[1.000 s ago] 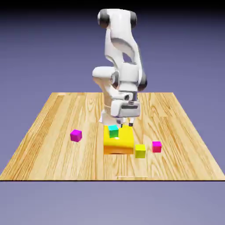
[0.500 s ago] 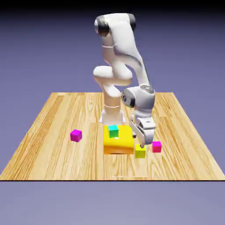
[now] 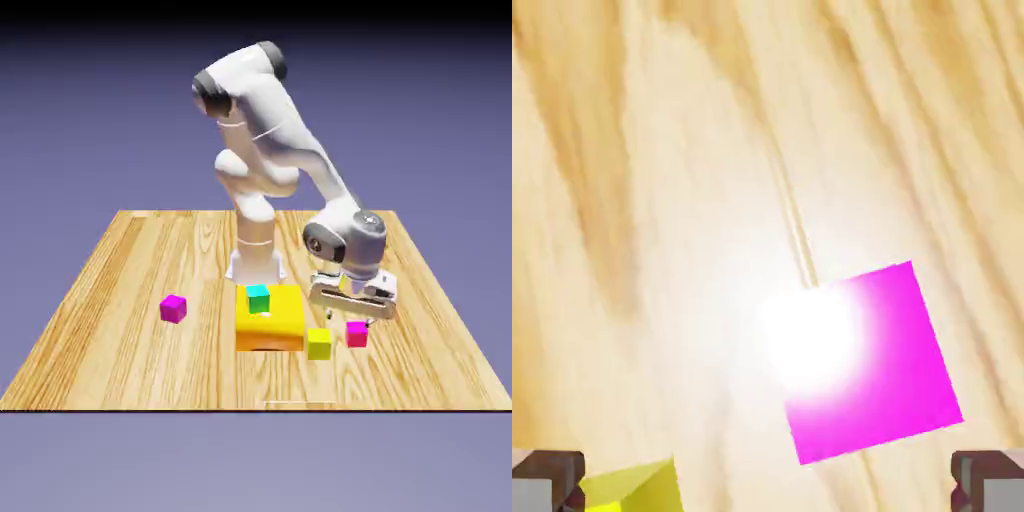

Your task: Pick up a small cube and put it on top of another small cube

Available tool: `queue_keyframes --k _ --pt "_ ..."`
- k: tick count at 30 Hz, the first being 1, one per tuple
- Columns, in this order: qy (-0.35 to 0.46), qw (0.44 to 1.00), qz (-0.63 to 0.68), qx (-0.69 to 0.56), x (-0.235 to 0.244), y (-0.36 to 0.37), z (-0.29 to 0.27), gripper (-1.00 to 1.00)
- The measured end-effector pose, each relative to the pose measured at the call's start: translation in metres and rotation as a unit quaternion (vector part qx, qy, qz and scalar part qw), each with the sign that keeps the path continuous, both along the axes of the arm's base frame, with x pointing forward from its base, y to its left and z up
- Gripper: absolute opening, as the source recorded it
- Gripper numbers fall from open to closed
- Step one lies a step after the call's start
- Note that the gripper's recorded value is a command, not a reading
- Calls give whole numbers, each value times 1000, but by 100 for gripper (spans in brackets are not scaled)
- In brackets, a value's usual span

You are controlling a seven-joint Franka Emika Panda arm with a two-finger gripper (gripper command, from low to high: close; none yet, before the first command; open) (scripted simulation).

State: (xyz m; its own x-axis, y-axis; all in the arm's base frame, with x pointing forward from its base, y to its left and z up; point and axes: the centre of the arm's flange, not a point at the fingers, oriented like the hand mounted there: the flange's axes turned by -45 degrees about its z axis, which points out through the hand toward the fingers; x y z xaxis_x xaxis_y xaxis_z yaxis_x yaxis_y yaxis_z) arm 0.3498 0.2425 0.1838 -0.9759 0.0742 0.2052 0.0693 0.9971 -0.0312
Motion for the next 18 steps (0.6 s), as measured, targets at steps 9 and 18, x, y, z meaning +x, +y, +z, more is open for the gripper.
queue_keyframes --k 9,18 --pt "2 999 39 17 -8 8 -47 0" --pt "2 999 39 17 -3 8 -20 -100"
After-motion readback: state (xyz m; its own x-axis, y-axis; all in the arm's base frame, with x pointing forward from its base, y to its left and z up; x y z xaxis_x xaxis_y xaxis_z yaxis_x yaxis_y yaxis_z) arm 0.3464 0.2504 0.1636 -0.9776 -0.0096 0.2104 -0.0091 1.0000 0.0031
